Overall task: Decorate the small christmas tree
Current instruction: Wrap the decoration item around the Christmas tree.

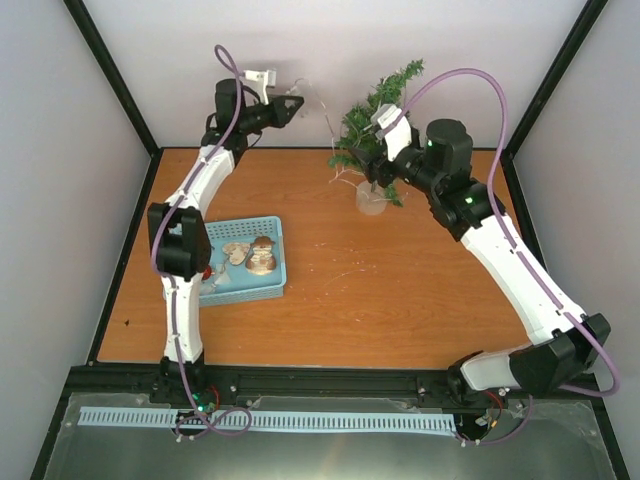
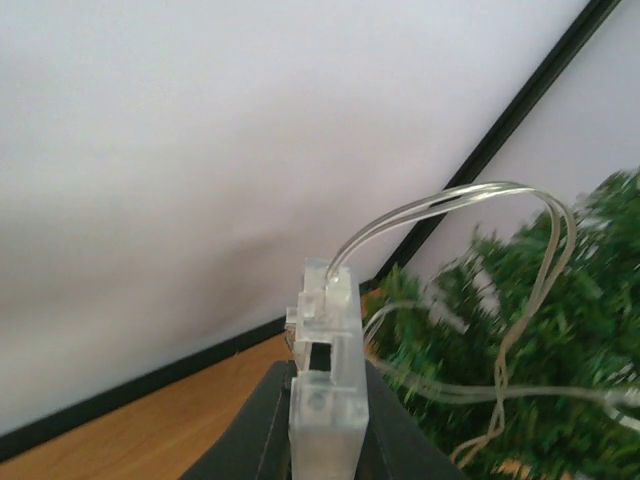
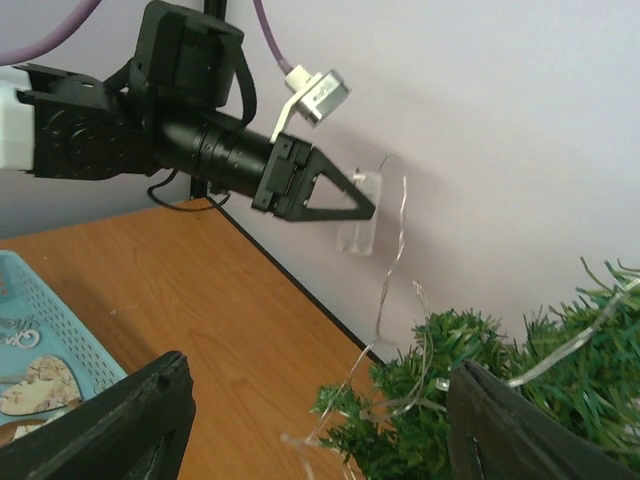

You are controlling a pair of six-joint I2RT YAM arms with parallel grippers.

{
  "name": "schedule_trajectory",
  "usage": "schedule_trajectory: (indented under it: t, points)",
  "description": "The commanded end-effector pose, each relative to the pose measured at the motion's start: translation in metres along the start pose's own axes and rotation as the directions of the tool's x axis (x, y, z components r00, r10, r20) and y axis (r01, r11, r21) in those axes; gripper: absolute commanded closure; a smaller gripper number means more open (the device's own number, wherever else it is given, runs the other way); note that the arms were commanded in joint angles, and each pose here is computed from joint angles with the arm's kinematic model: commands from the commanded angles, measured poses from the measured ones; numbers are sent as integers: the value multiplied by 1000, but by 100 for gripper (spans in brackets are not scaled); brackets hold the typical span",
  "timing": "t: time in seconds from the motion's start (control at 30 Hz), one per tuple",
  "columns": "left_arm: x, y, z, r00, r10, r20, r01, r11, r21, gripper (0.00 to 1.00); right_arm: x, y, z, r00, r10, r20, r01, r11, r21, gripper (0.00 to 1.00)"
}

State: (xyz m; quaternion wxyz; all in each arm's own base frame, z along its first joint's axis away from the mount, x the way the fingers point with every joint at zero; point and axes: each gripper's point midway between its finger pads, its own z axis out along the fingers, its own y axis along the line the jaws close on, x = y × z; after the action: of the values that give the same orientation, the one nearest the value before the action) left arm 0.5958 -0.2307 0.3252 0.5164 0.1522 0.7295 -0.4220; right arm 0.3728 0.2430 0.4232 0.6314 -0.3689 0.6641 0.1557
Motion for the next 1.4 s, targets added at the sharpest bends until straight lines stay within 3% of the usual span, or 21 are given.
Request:
schedule_trajectory:
  t: [0.0, 0.33, 0.5, 0.9, 1.07, 1.37]
  points:
    - [-29, -24, 16, 993, -78, 91, 62, 984, 169, 93, -13, -2, -21, 999, 2, 47, -5, 999, 54, 30]
    - [-8, -50, 51, 987, -127, 94, 98, 959, 267, 90, -16, 6, -49, 995, -8, 101, 2, 998, 61, 28]
    - [-10, -81, 60, 989, -86, 122, 41, 943, 330, 88, -8, 9, -55, 995, -13, 96, 7, 998, 65, 27]
    - [-39, -84, 62, 928, 35, 370, -148, 948, 282, 84, -8, 19, -71, 993, -23, 120, 17, 999, 47, 26]
    - [-25, -100, 75, 925, 43, 376, -175, 929, 325, 80, -8, 16, -73, 992, -36, 120, 28, 997, 69, 24]
    - [-14, -108, 82, 936, 64, 347, -190, 920, 343, 66, -7, 19, -72, 992, -36, 123, 30, 998, 51, 22]
